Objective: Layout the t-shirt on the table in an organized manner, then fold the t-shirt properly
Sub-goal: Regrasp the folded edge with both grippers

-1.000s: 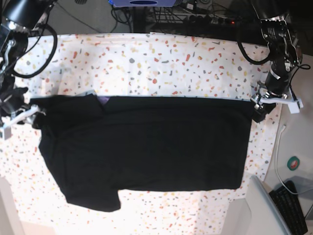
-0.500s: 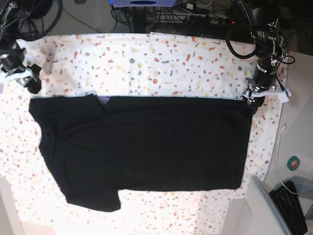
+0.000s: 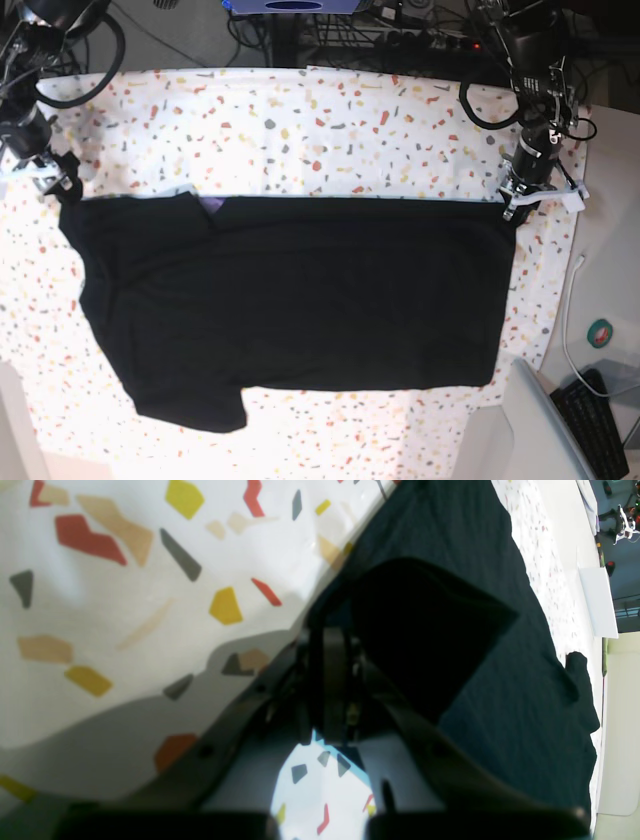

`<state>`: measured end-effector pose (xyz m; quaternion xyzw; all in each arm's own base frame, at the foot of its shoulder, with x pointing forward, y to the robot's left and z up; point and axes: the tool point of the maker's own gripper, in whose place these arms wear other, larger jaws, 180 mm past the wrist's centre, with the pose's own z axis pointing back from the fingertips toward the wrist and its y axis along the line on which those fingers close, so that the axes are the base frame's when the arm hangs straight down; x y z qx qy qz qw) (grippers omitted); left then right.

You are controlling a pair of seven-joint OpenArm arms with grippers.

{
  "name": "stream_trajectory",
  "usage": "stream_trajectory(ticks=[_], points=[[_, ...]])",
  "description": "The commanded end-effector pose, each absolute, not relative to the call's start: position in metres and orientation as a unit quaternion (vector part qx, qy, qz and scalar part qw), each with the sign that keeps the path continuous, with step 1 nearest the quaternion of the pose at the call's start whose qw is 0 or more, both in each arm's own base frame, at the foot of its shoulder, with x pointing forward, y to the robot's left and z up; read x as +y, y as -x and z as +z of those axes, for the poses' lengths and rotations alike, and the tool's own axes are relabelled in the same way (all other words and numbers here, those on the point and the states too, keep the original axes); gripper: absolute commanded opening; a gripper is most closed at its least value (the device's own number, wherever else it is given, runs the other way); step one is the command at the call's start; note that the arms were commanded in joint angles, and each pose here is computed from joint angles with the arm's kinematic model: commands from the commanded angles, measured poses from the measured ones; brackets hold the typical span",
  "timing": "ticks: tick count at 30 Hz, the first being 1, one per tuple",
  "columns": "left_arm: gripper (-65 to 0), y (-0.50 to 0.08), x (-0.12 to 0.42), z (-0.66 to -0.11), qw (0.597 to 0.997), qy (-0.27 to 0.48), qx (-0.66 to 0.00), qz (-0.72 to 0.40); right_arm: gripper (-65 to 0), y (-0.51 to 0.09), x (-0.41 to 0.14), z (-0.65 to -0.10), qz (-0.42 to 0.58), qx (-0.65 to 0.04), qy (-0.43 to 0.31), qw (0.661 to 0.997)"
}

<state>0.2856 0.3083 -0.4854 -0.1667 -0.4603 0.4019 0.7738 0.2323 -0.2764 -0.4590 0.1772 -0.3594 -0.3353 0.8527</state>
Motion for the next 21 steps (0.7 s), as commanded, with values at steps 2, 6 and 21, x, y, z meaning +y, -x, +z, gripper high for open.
stream_trajectory(ticks=[2, 6, 21], points=[[-65.0, -0.292, 0.313, -0.478, 0.771, 0.168, -0.469, 0.397, -29.0, -0.250, -0.279, -0.458, -0.345, -0.371, -0.192, 0.840], [-65.0, -0.291, 0.314, -0.478, 0.772, 0.166, -0.469, 0.397, -29.0, -0.263, -0.278, -0.474, -0.364, -0.350, -0.215, 0.836], [-65.0, -0.289, 0.324, -0.475, 0.775, 0.157, -0.471, 0.391, -59.4, -0.267, -0.287, -0.490, -0.395, -0.354, -0.214, 0.820]])
